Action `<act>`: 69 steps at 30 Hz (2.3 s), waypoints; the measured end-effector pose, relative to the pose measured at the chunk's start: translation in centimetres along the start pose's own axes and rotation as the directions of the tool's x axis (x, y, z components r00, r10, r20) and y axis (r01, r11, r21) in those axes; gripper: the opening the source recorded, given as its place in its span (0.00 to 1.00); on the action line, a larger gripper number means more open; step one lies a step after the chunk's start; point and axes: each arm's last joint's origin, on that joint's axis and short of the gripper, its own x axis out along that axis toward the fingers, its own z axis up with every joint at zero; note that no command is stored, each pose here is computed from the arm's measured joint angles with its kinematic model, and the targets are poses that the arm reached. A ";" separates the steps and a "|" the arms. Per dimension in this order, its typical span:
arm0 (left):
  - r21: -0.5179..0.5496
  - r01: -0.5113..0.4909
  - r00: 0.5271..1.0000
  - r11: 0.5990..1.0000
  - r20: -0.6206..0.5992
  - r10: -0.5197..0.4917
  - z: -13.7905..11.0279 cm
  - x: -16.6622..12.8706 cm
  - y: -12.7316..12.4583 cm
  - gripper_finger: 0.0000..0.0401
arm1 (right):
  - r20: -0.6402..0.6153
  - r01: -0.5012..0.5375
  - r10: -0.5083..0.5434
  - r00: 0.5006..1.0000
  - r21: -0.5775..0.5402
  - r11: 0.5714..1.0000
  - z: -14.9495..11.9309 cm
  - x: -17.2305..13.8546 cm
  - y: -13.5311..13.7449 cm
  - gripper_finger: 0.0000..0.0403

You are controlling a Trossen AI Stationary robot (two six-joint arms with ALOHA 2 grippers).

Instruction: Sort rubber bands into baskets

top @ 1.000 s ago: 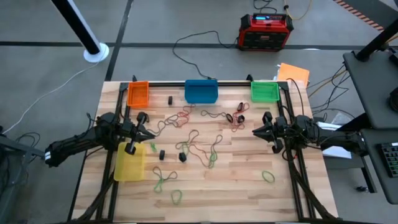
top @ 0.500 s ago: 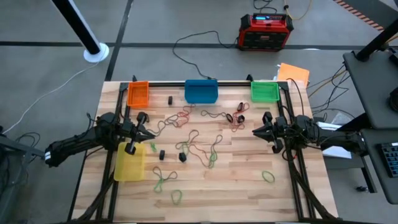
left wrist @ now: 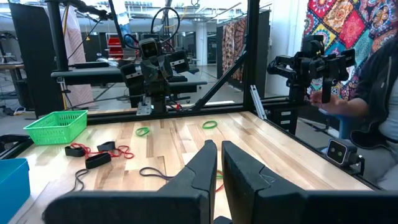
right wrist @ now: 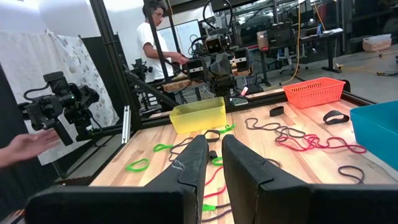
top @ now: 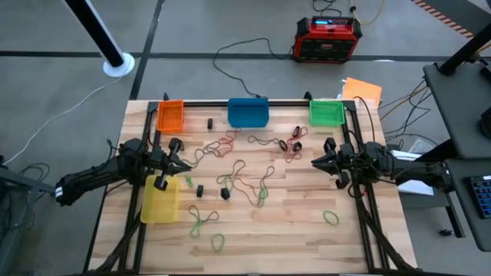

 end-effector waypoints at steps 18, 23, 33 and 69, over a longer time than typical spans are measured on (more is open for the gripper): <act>-0.381 0.103 0.922 0.919 0.383 0.056 4.0 -0.8 -0.3 0.02 | 0.070 0.041 -0.046 0.996 0.075 0.996 1.9 0.0 0.3 0.11; -0.348 0.112 0.894 0.931 0.443 0.058 4.6 -1.0 -0.4 0.02 | 0.033 0.053 -0.056 0.998 0.095 0.994 3.1 0.6 0.4 0.11; -0.358 0.032 0.877 0.933 0.458 0.146 4.6 -1.0 -0.1 0.02 | -0.234 0.203 -0.149 0.961 0.227 0.952 4.1 4.3 -0.5 0.11; -0.168 -0.399 0.903 0.901 -0.245 0.354 1.8 4.2 3.9 0.02 | -0.710 0.374 -0.395 0.583 -0.197 0.906 8.2 17.8 -3.9 0.11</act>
